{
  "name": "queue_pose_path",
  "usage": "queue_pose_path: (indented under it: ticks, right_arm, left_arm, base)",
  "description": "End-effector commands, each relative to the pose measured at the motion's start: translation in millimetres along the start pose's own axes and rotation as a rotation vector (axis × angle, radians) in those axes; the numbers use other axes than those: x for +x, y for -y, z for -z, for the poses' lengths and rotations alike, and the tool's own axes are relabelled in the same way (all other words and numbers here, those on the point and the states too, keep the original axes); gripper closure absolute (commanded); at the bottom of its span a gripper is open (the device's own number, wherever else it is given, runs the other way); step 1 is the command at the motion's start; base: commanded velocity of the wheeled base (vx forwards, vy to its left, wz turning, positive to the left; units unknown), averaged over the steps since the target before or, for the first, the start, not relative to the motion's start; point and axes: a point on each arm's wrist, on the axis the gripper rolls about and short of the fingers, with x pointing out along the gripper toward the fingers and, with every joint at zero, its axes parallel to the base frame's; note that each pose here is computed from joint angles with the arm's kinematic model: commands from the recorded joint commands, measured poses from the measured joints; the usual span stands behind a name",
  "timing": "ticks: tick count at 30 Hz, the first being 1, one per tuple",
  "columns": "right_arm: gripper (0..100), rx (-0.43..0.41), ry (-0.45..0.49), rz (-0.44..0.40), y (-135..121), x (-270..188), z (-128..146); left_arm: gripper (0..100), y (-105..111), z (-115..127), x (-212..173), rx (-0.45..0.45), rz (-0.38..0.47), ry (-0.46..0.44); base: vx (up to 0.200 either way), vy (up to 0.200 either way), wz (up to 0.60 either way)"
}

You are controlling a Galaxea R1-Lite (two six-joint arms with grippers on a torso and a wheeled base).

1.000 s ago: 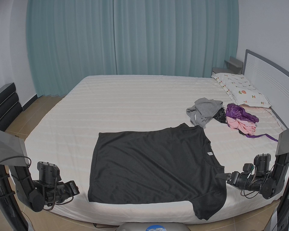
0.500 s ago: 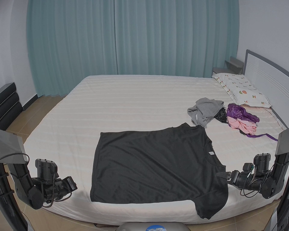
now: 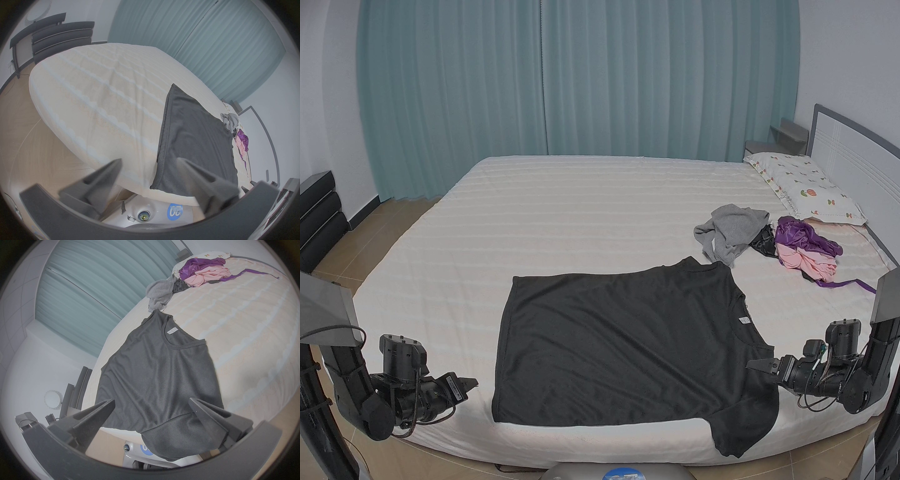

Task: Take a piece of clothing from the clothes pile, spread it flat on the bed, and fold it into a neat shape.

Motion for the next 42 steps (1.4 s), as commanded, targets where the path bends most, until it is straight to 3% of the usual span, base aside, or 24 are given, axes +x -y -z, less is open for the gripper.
queue_pose_path:
  ticks: [1,10,22,28,32,42]
  right_arm:
    - [0,-0.001,-0.003,-0.001,0,1,1]
    - [0,-0.001,-0.008,0.000,0,0,1]
    - [0,0.000,-0.005,-0.001,0,0,1]
    - [0,0.001,-0.008,0.000,0,0,2]
    - [0,0.001,-0.008,0.000,0,0,2]
    - [0,0.004,-0.010,0.002,0,0,2]
  left_arm:
    - [0,2,2,-1,0.011,0.008,-0.006]
    - [0,10,5,-1,-0.006,0.034,-0.009]
    - [0,13,6,0,0.001,0.039,-0.011]
    - [0,13,3,0,-0.031,0.038,0.006]
    - [0,15,-7,0,-0.096,0.054,0.044]
    - [0,13,-10,0,-0.107,0.054,0.053]
  base:
    - [0.000,0.000,0.00]
    - [0.000,0.000,0.00]
    - [0.000,-0.200,0.00]
    - [0.000,0.000,0.00]
    - [0.200,0.000,0.00]
    - [0.100,0.000,0.00]
